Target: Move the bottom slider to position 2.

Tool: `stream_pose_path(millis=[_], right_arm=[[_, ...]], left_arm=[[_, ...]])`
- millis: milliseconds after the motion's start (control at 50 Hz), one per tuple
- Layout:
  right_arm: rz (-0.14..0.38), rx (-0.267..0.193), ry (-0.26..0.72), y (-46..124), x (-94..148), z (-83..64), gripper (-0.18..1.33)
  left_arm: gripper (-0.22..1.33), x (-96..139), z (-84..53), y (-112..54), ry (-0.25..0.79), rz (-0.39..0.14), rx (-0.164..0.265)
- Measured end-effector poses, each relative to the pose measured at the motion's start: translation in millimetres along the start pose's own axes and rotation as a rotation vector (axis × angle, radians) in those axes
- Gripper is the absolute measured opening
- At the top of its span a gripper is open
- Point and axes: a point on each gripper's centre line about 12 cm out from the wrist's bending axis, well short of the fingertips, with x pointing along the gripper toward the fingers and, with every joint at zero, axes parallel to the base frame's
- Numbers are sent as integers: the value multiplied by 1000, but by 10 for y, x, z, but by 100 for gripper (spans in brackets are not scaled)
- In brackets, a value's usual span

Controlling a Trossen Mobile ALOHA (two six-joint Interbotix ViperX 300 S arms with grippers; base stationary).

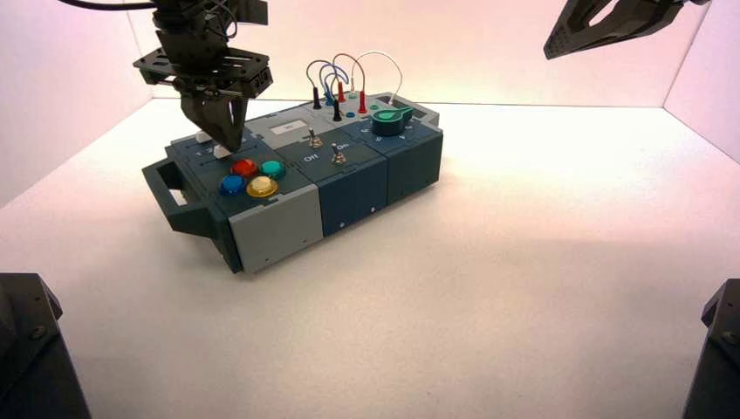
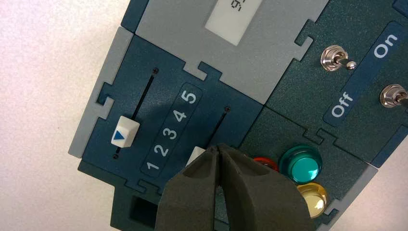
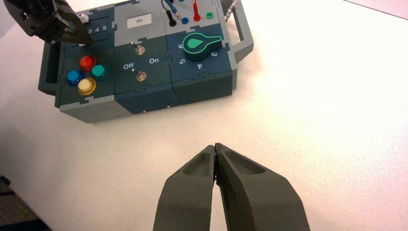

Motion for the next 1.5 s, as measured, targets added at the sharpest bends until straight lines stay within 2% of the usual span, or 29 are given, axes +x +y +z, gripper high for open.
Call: stream_pose_path(millis=[1000,1120,1500], right_arm=[[-1,-1,-2,-1,-3,1,-14],[-1,-1,0,-1,0,0,-14],[0,-2,-1,2,-3,1,-14]], left_arm=[[-17,21,-68,48,23,5,-8],[-17,20,-68,58,23,6,1],[-17,-54,67,42,-16,9,23]])
